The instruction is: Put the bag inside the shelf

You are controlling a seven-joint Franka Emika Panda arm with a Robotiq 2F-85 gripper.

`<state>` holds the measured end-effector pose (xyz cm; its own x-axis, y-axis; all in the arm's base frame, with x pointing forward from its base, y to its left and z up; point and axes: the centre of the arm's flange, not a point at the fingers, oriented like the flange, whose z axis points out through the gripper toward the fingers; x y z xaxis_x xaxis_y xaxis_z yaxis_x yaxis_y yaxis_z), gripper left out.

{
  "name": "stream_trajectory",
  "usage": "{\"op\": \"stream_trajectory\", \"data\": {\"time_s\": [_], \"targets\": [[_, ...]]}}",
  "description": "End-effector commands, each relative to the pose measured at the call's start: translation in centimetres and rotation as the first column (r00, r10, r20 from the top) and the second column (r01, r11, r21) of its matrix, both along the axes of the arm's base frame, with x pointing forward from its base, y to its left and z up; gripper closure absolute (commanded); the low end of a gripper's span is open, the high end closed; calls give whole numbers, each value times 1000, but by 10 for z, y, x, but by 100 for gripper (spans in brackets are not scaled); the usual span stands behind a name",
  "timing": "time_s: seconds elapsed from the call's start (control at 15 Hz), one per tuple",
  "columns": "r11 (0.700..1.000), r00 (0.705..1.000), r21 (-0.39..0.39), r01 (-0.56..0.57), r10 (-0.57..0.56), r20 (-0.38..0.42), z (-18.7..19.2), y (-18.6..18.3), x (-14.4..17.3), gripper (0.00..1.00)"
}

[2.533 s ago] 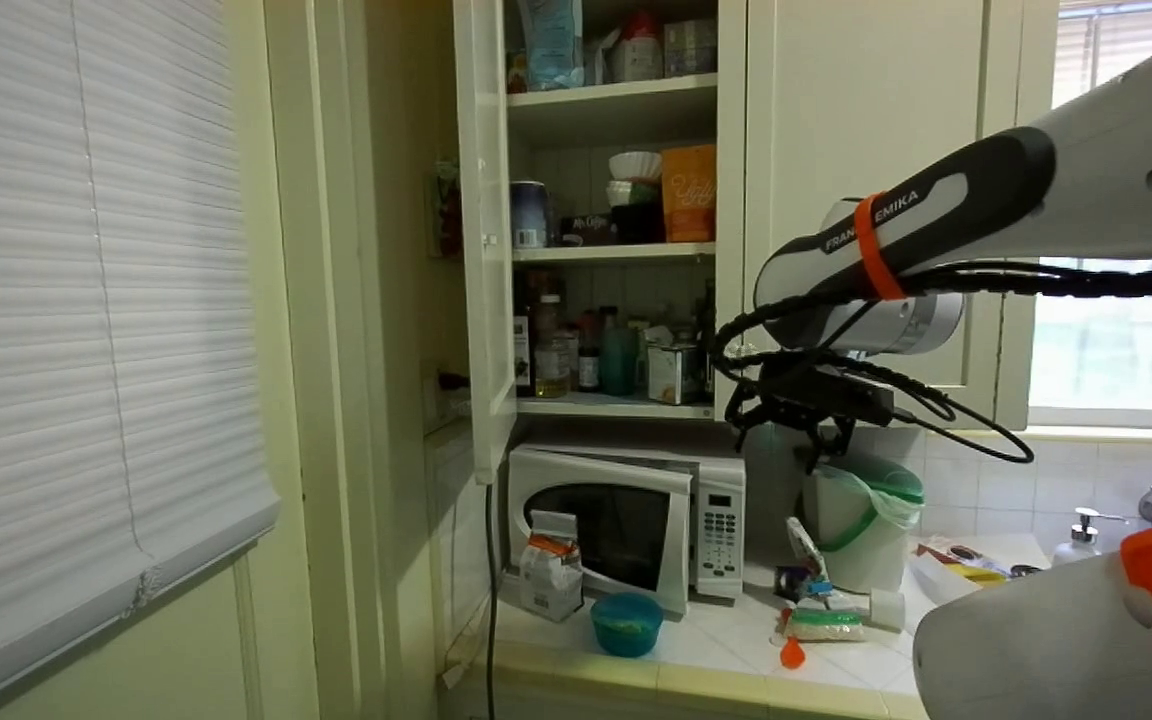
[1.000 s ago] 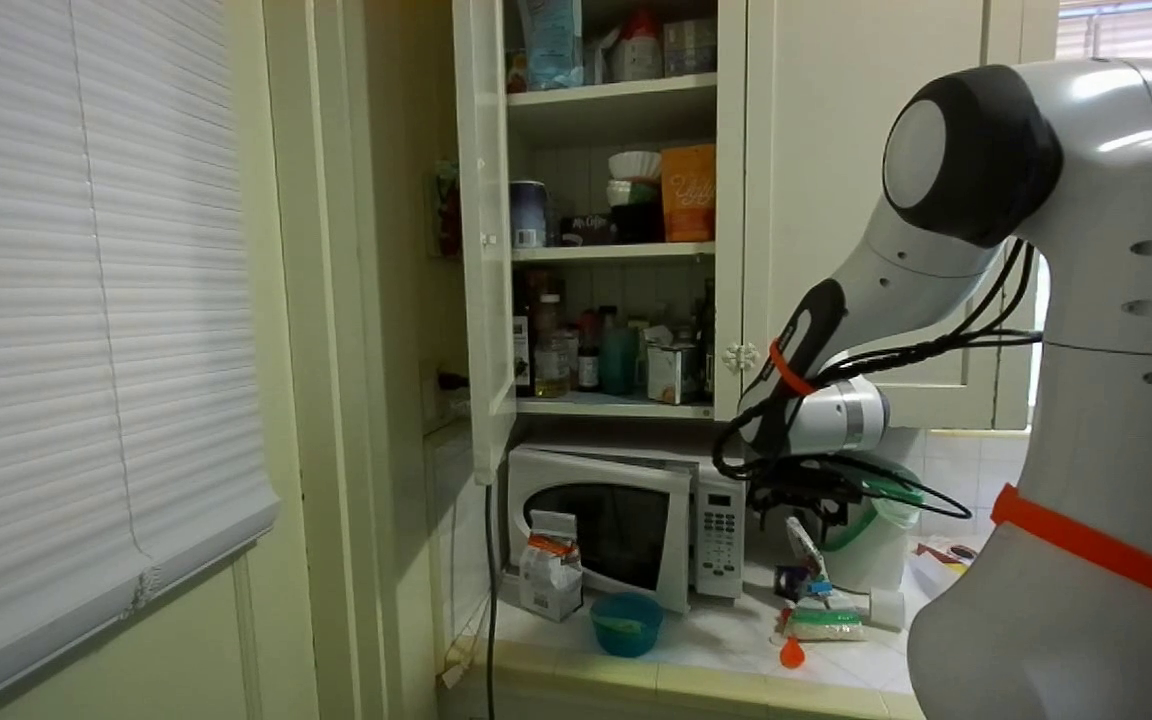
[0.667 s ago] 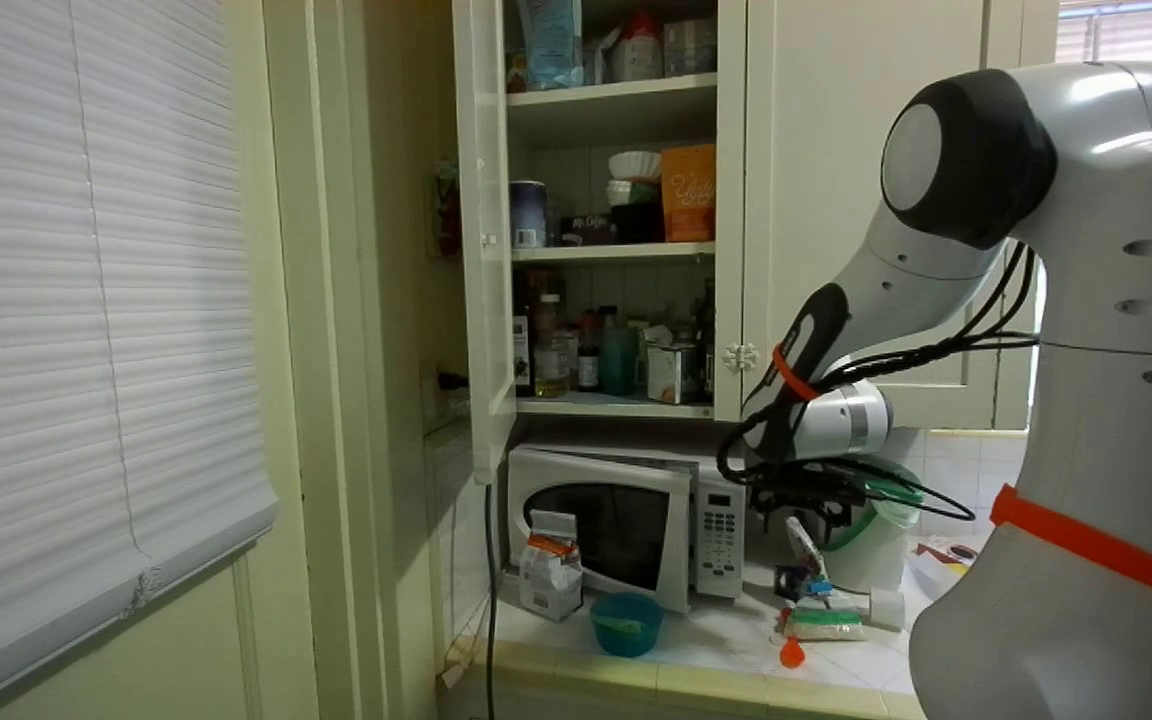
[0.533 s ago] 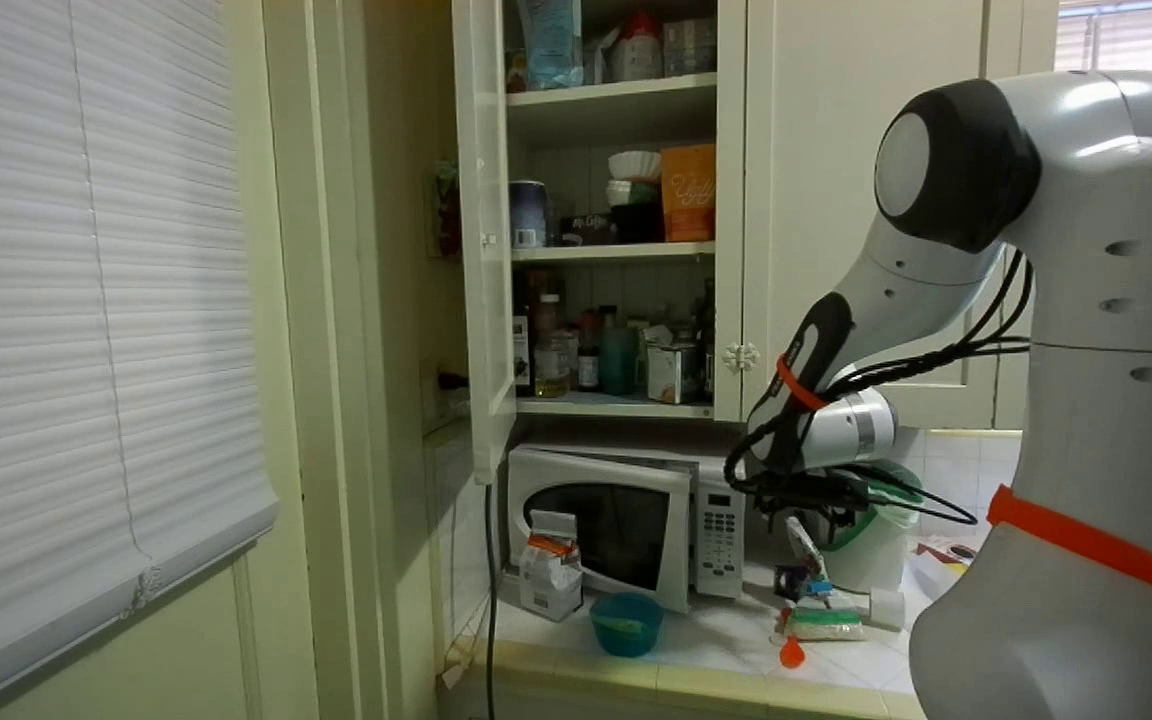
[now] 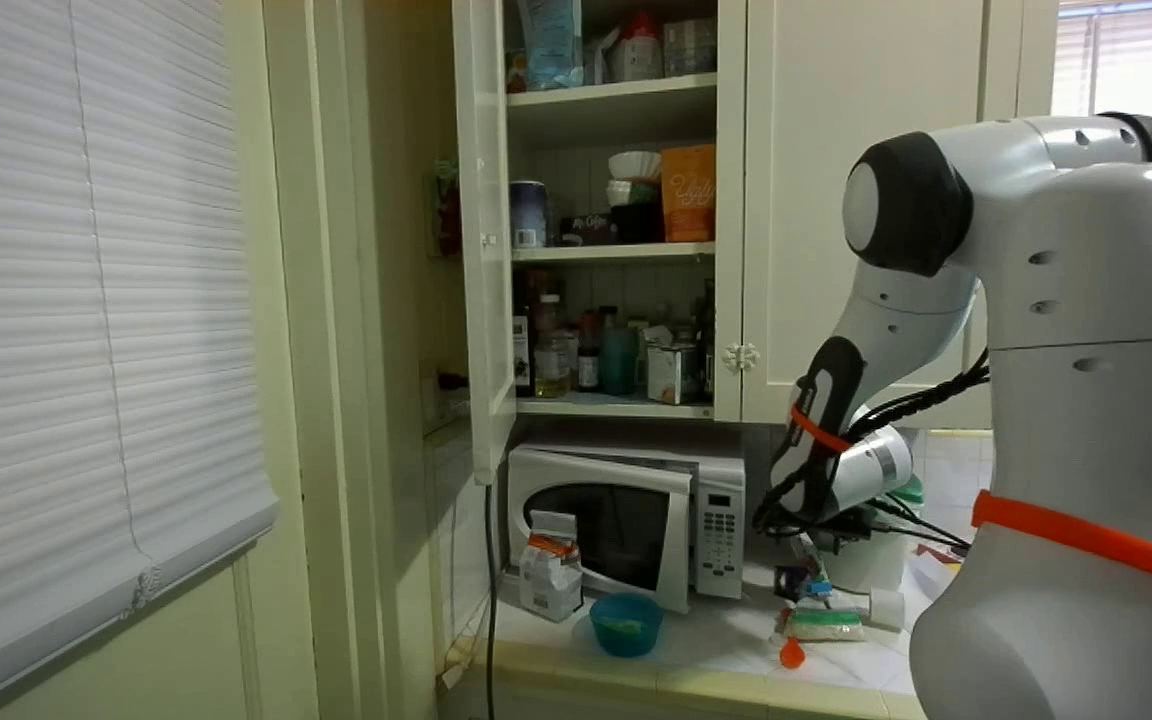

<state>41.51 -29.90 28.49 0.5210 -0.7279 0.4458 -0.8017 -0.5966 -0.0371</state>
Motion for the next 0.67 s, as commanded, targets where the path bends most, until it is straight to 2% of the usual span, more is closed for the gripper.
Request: {"op": "stream_trajectory", "data": {"time_s": [0.0,0.07,0.6], "targets": [[998,1000,-58,16,-16,-8,-20,-1,9,0],[998,1000,-65,13,-15,-18,-21,-3,9,19],[997,997,-72,-32,27,-70,-33,10,23,81]]}}
